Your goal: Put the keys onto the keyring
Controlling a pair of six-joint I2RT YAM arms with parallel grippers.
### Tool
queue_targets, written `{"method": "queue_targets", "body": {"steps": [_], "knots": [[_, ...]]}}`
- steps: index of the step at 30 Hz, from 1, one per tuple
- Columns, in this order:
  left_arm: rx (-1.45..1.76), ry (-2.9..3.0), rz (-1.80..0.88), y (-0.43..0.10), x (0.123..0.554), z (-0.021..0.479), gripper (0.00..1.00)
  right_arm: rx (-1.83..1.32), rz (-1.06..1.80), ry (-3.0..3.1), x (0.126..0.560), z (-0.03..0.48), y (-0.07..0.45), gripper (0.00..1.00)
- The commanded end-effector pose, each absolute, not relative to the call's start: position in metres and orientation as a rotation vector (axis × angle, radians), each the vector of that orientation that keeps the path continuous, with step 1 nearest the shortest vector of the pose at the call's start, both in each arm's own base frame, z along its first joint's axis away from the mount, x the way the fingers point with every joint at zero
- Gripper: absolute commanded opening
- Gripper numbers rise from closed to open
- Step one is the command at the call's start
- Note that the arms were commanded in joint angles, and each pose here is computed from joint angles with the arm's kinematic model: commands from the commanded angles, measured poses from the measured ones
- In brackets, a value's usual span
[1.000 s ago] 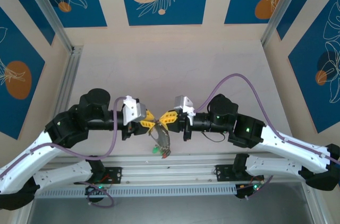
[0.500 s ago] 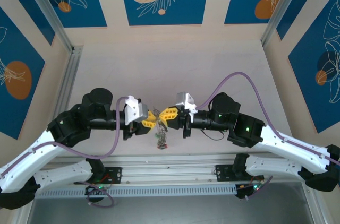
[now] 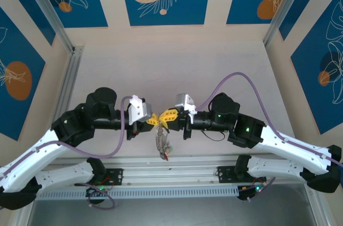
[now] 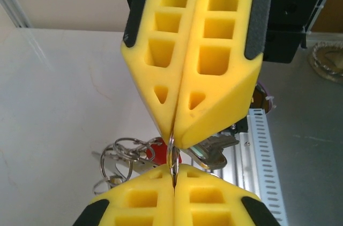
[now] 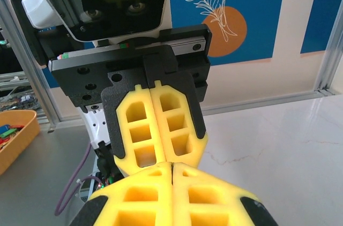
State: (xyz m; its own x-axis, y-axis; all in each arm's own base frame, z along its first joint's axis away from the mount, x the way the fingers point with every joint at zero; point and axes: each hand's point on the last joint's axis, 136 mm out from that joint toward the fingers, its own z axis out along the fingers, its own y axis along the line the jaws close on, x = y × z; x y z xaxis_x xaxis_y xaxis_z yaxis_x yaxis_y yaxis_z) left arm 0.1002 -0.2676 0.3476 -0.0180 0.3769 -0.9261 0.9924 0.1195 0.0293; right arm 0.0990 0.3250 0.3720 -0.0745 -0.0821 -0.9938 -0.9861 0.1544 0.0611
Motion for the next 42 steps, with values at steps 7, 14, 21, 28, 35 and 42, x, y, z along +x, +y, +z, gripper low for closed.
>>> {"method": "queue_targets", "body": {"steps": [7,14,21,28,35,42], "knots": [[1.366,1.482,-0.901,-0.266,0.100,0.361,0.00,-1.047,1.126,1.317,0.099,0.401,0.317,0.00],[1.289,1.421,-0.785,-0.254,0.112,0.379,0.00,-0.970,1.101,1.386,0.111,0.394,0.306,0.00],[1.257,1.381,-0.743,-0.253,0.117,0.390,0.00,-0.924,1.099,1.439,0.120,0.390,0.301,0.00],[1.222,1.343,-0.752,-0.251,0.117,0.401,0.00,-0.863,1.091,1.570,0.139,0.372,0.298,0.00],[1.230,1.330,-0.776,-0.255,0.115,0.402,0.00,-0.852,1.141,1.662,0.147,0.359,0.304,0.00],[1.234,1.445,-0.766,-0.261,0.126,0.388,0.00,-0.867,1.147,1.638,0.145,0.360,0.305,0.00]]}}
